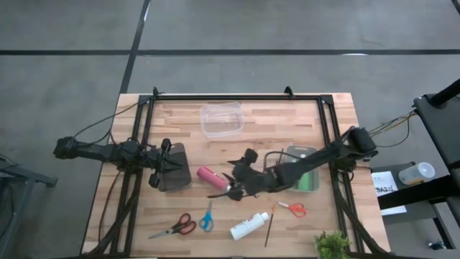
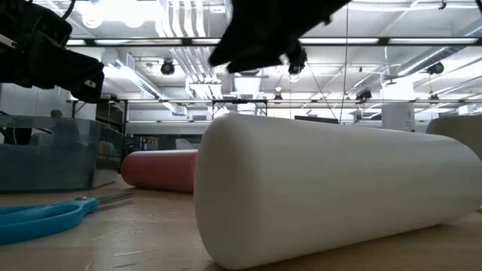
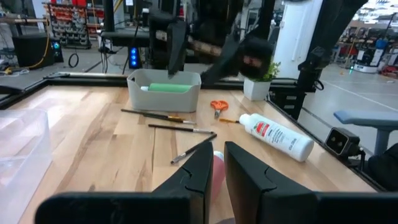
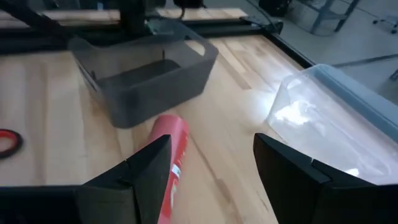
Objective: Pick & Place Paint Supplies
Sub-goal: Put the pink paint bottle into the gray bin
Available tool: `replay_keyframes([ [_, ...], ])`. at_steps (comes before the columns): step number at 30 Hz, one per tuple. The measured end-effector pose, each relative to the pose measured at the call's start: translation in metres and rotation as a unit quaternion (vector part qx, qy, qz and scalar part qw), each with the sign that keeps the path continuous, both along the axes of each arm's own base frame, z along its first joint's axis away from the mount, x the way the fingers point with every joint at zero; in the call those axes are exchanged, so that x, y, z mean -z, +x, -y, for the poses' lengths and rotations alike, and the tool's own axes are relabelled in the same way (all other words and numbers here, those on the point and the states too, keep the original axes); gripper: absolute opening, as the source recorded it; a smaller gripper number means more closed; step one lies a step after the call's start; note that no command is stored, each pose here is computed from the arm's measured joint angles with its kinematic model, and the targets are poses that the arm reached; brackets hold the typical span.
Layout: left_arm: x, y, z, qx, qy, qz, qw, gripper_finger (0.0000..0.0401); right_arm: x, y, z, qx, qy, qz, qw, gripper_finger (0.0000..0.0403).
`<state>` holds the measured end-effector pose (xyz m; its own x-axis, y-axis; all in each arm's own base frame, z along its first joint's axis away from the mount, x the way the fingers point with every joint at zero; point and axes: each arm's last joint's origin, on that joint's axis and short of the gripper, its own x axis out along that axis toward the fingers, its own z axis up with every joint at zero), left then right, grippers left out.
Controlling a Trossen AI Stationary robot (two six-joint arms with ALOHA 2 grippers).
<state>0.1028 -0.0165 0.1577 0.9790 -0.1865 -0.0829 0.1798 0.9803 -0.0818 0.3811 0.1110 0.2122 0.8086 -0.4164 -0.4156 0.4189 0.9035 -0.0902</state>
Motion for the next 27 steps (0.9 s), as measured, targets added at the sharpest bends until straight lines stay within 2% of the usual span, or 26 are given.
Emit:
replay_keyframes([
  [7,0.002,0.001,0.0,0.0,0.002,-0.013,1.0,0.0051,0.013,0.037,-0.004,-0.007,0.003,-0.036,0.999,0.0226],
  [13,0.004,0.002,0.0,0.0,0.004,-0.026,1.0,0.0051,0.032,0.057,-0.008,-0.022,0.012,-0.056,0.998,0.0226],
  [23,0.005,0.003,0.0,0.0,0.005,-0.032,0.999,0.0051,0.062,0.063,-0.003,-0.01,0.056,-0.091,0.994,0.0226],
  [27,0.006,0.003,0.001,0.0,0.005,-0.035,0.999,0.0051,0.069,0.063,0.001,-0.009,0.088,-0.101,0.991,0.0226],
])
